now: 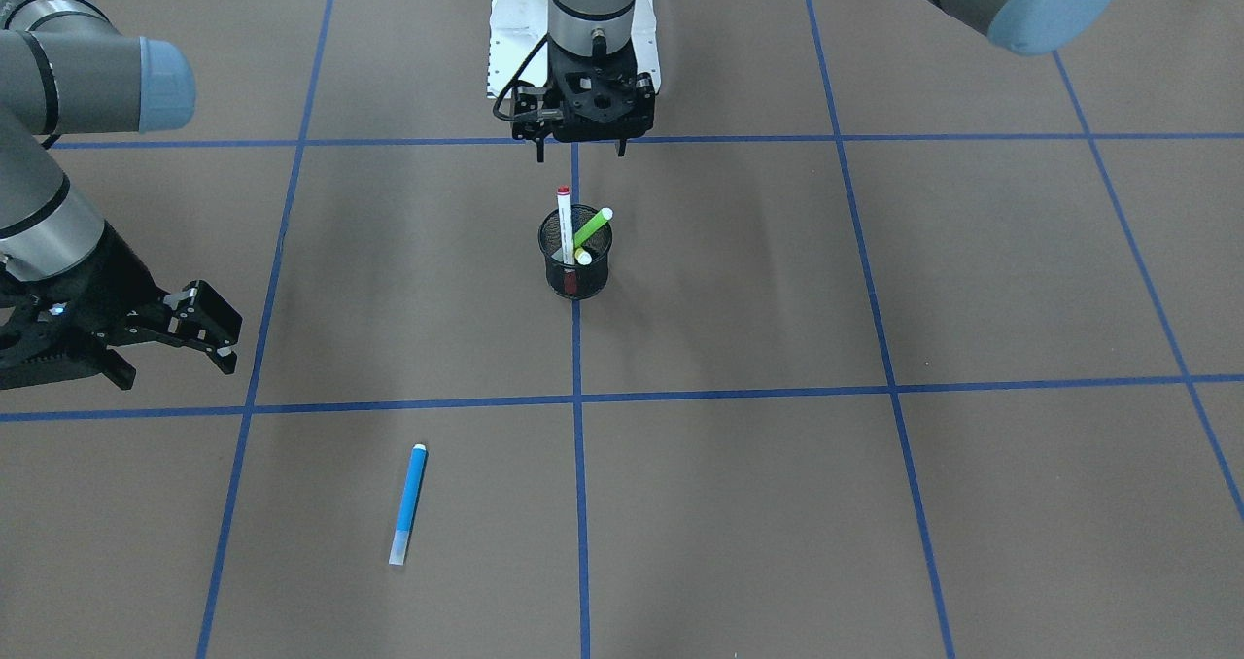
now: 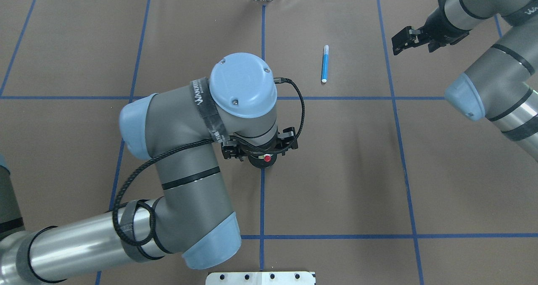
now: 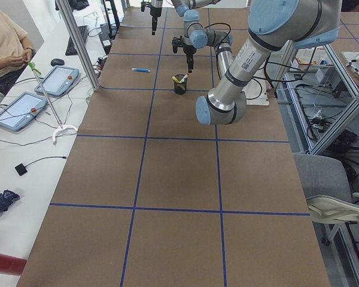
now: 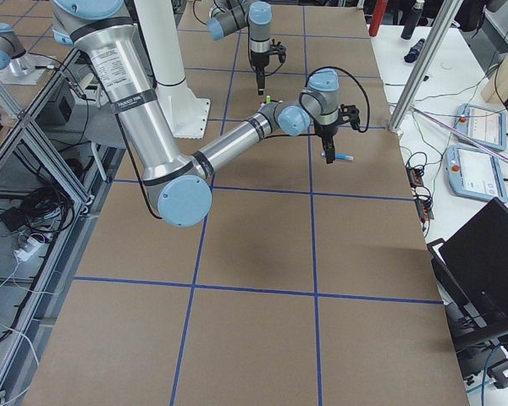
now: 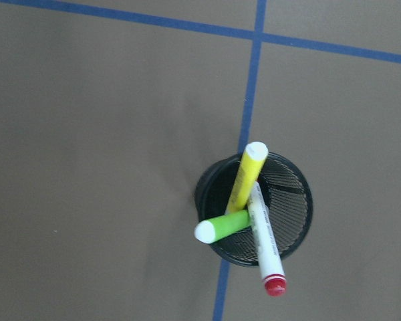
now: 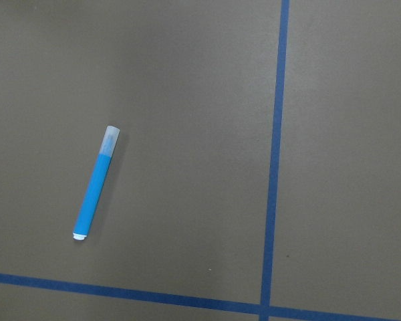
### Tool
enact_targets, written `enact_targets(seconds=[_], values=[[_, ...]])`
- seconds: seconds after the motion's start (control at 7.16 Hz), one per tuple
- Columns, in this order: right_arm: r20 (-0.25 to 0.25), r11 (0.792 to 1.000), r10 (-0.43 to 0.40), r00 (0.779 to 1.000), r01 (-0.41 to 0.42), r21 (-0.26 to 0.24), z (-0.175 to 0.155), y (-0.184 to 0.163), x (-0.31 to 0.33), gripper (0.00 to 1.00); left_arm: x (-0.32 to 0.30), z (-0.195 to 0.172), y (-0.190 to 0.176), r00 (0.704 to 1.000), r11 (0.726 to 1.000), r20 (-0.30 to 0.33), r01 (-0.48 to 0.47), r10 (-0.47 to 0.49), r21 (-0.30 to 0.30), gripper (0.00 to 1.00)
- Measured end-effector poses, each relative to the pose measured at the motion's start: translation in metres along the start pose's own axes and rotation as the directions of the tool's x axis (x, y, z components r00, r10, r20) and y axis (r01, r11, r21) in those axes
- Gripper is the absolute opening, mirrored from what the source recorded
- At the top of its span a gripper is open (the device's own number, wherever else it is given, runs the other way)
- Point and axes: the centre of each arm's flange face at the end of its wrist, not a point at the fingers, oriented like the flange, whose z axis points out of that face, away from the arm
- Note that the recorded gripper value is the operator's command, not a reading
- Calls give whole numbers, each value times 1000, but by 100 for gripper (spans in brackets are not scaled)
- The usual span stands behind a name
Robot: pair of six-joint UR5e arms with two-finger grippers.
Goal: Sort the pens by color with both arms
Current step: 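Move the left gripper over the pen cup while the right arm withdraws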
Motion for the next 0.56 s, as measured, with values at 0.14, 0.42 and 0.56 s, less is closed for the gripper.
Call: enact_targets(seconds=[0.14,0.42,0.56], values=[[-1,1000,-5,1000,5,-1,-1,0,4,100,11,9,2,1000,1000,12,-5,5,-10,62],[-4,1000,-8,1000,8,2,-1,0,6,100,16,26,1,999,999,39,-35,35,-18,62],[-5,1000,-8,1000,8,3,-1,0,6,100,16,34,-1,998,999,47,-51,51,-20,62]])
